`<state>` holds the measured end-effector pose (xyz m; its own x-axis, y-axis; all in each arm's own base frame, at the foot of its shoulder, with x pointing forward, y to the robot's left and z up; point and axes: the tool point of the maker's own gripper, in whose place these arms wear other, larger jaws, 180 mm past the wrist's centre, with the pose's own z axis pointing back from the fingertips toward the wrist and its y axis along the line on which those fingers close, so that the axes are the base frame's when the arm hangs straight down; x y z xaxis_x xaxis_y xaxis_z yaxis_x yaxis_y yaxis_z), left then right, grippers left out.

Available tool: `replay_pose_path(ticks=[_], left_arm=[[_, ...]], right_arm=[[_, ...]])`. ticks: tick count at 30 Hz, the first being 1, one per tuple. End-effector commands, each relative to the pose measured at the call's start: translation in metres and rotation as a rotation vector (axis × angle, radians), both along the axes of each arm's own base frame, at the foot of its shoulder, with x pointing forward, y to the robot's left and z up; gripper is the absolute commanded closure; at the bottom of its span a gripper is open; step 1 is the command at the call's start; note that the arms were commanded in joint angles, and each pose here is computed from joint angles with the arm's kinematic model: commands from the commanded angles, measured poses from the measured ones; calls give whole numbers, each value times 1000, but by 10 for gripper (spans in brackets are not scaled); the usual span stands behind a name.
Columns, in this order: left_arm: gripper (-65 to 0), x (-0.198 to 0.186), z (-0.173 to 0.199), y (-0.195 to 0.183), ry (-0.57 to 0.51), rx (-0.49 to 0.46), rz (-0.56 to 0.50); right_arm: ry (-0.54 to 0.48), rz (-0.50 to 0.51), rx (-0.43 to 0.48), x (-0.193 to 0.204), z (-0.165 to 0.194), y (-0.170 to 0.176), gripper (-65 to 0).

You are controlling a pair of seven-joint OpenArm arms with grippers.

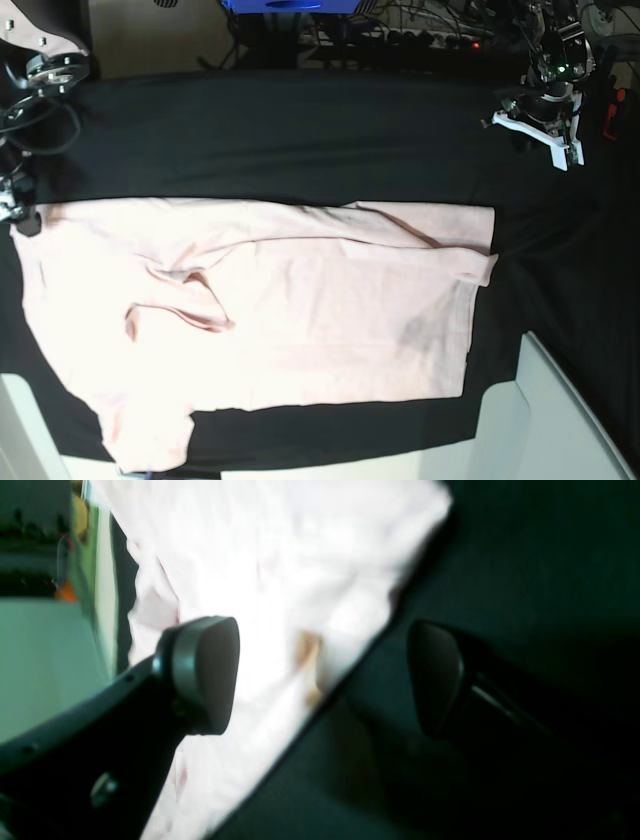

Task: Fold the T-shirt properly
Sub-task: 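Grasp the folded collar edge with both grippers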

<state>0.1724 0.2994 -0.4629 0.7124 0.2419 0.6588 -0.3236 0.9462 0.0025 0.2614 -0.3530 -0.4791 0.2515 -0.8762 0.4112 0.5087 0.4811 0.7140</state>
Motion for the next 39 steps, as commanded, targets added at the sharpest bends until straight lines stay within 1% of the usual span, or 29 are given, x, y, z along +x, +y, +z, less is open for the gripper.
replay_pose_path(ticks=[1, 5, 7, 11, 14, 15, 16, 17, 19, 20, 21, 22, 23, 24, 26, 27, 31, 33, 35, 39], left_arm=[[-94, 5, 8, 6, -30, 20, -3], [-96, 4, 8, 6, -27, 19, -3], [-96, 4, 8, 6, -27, 17, -2], [-96, 4, 7, 5, -27, 15, 0], [-96, 4, 7, 5, -27, 15, 0], [-96, 4, 7, 5, -27, 15, 0], [-97, 4, 7, 5, -28, 14, 1], [-118, 4, 7, 5, -26, 13, 1], [-202, 3, 6, 5, -20, 11, 1], [-260, 0, 4, 4, 1, 4, 1], [-317, 0, 2, 3, 17, -3, 1], [-376, -1, 1, 2, 31, -9, -1], [-435, -2, 0, 2, 39, -11, -1], [-477, 0, 1, 1, 33, -11, -2], [-532, 4, 3, -1, 20, -21, 2], [-541, 11, 5, -3, -5, -46, 13], [-548, 28, 13, -11, -101, -194, 76], [-551, 39, 21, -13, -142, -237, 78], [-551, 53, 28, -14, -179, -256, 80], [-551, 70, 29, -13, -204, -270, 90]], right_arm=[[-30, -10, -19, 7, 9, -11, -486], [-60, -15, 12, 22, 12, -9, -483], [-69, -11, 13, 28, 15, -8, -482], [-66, 64, -10, 43, 19, 3, -480], [-71, 91, -17, 52, 22, 9, -476], [-71, 91, -17, 52, 22, 9, -450], [-72, 92, -17, 52, 22, 9, -398], [-72, 95, -18, 53, 22, 9, -325], [-73, 97, -19, 54, 23, 9, -158], [-73, 97, -19, 54, 23, 9, -58], [-71, 99, -18, 53, 22, 10, 0], [-69, 101, -17, 53, 22, 10, 0], [-69, 101, -17, 53, 22, 10, -22], [-70, 100, -18, 53, 22, 10, -12], [-67, 104, -17, 53, 22, 11, 0], [-67, 104, -17, 53, 22, 11, 0], [-64, 106, -16, 52, 21, 11, 0], [-64, 106, -16, 52, 21, 11, 0], [-62, 106, -16, 52, 21, 11, 0], [-61, 106, -16, 51, 20, 11, 0]])
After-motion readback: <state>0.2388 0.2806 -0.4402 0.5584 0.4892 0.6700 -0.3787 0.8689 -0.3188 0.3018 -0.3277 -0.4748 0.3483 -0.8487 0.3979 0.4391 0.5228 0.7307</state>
